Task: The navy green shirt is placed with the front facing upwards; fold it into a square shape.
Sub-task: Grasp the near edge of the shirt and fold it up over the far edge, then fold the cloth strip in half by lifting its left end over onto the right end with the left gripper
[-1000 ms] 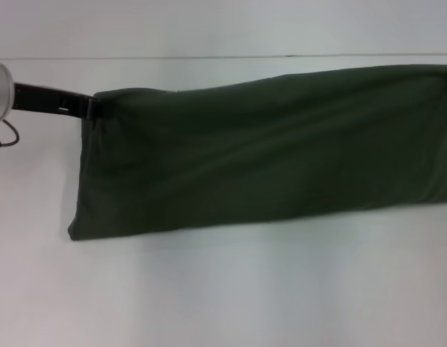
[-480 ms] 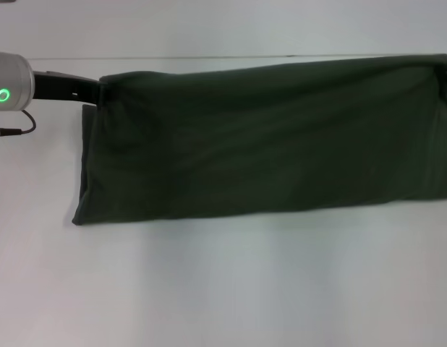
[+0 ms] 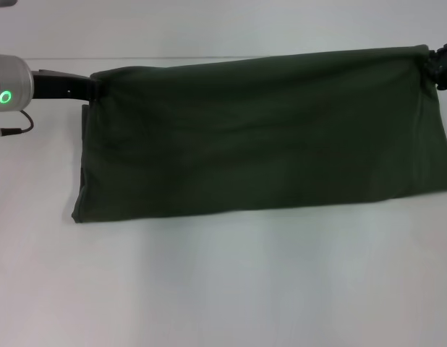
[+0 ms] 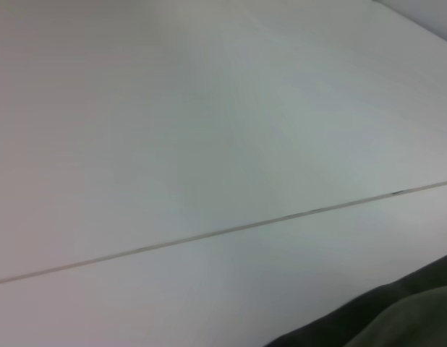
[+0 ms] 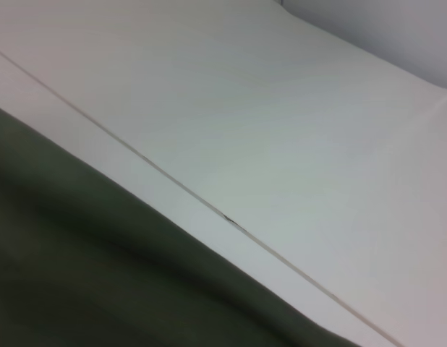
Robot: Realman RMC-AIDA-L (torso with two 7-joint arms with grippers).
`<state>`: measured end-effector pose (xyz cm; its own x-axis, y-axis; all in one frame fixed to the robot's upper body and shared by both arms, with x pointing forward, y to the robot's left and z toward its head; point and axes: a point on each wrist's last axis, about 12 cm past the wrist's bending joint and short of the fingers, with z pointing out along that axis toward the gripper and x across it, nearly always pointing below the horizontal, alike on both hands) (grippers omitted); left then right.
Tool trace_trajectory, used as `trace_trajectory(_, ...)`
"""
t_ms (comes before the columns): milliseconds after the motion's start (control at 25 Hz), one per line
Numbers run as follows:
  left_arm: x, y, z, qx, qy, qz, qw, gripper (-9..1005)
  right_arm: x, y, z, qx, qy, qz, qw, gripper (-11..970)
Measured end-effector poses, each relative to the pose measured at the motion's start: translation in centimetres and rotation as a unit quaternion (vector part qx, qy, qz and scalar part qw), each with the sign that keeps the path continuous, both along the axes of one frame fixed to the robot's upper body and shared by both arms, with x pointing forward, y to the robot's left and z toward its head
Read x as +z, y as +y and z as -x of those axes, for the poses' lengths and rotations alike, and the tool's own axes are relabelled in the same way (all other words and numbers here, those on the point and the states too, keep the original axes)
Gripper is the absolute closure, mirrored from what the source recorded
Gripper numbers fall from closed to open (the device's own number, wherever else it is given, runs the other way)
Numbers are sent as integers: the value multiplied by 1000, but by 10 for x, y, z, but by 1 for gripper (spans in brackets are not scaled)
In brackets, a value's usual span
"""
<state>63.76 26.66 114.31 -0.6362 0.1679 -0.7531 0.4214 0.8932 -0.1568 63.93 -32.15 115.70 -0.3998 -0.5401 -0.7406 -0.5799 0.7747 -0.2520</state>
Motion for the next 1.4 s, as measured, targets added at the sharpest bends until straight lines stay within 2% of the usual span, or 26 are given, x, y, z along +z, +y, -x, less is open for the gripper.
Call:
trace_trajectory(320,-3,-7,-5,0,-12,-19,1000,941,-11,4,-7,-3,-7,16,1000,899)
trace_trajectory(720,-10,-10,-8,9,-12,-25,1000,869,-23,8,-10,1,14,22,1000,899)
trace_trajectory(920,-12,-6,-8,19,-7,-21,1000,806,-25,8,-11,-2,22,43,999,821)
trace_trajectory(1120,-13,-6,-7,19,-8,-25,999,704,-23,6,-12,-10,15,47,999,593)
trace_trajectory(1240,-13,-5,-6,22,-11,-23,999,643,-24,2,-11,-14,14,46,999,341)
trace_trajectory(1400,-13,-5,-4,16,-14,-12,1000,521,-22,-5,-5,-23,11,39,999,257)
